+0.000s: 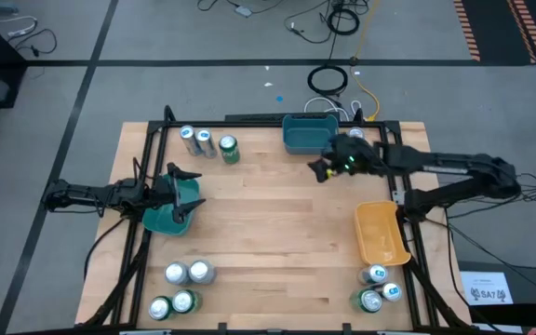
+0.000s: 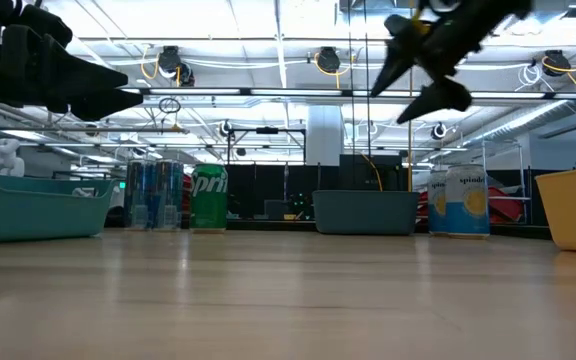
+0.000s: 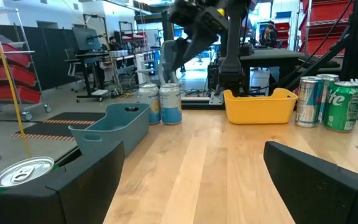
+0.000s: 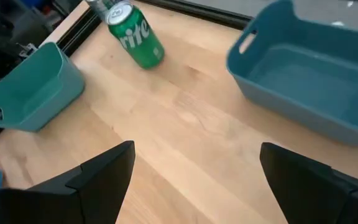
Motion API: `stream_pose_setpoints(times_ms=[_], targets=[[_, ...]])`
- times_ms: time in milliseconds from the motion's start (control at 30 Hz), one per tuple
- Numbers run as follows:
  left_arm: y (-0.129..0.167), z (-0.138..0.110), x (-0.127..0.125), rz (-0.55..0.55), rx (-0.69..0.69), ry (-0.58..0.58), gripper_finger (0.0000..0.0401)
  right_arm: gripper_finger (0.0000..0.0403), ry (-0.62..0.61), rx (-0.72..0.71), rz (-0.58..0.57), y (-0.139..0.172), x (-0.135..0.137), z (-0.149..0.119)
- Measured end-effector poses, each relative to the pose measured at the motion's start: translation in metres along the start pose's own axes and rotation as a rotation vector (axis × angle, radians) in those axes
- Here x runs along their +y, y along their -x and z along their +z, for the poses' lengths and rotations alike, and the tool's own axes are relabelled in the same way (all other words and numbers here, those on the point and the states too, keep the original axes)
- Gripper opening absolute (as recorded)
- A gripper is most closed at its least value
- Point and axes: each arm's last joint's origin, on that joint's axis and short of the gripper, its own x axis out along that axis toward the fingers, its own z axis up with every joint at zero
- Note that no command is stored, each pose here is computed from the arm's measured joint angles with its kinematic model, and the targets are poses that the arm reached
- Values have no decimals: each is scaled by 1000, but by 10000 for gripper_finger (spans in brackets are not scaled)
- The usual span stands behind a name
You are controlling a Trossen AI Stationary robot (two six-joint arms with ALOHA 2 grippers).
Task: Sort soda cans
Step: Move the yellow bin to the center of the table
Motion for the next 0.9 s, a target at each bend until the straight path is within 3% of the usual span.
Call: stream_pose_setpoints(times_ms=[200,367,467,667,900], targets=[[0,0,0,0,0,0,393,338,82,65,3,-13,20,40],[0,0,0,0,0,0,393,338,104,181,-100,-8,33,58],[0,0,0,0,0,0,393,338,75,221,-218,2,37,61],[0,0,0,0,0,0,393,338,-87,321,-358,18,39,43],[0,0,0,0,0,0,393,338,-272,475,-550,31,49,-13]])
